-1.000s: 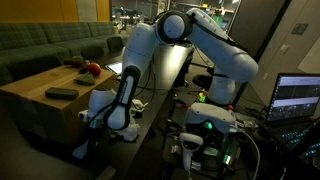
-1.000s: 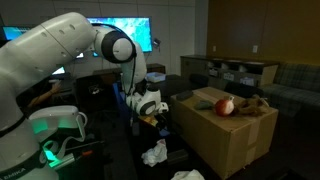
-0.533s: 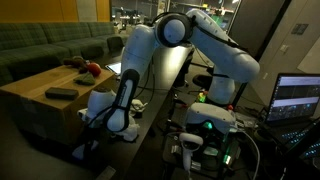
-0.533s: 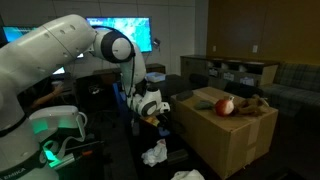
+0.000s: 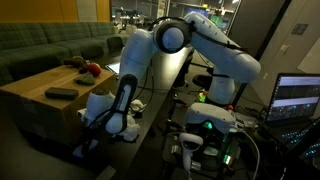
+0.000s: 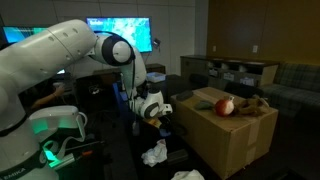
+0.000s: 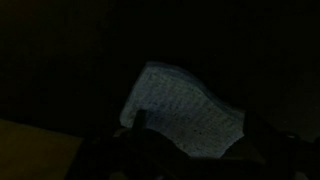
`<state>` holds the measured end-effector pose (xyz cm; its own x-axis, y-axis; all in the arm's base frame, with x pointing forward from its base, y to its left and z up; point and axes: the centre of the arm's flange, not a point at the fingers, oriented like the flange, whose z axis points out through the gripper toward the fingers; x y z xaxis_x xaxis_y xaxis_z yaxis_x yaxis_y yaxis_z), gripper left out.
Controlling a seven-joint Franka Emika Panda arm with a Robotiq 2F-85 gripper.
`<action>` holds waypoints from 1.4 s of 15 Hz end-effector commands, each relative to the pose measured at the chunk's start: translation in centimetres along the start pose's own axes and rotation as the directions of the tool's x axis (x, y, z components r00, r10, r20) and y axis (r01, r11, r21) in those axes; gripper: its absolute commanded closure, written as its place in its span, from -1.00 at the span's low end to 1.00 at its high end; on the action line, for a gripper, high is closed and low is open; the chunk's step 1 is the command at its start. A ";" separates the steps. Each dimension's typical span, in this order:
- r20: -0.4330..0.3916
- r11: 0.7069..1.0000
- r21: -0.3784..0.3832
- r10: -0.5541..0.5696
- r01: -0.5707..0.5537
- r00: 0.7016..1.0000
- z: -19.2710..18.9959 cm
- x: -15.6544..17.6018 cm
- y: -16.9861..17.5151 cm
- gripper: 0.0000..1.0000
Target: Pick up all the objects on the box and put them on table, then pick up the all the objects on the table and put them on the box
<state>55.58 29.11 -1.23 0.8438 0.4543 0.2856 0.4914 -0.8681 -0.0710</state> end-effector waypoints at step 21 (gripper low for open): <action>0.278 0.942 -0.225 0.308 -0.250 0.910 -1.9 -1.9 -5.9 -1.00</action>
<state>51.61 32.54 -0.95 0.9639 0.2649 0.0253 0.2611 -0.9599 0.1024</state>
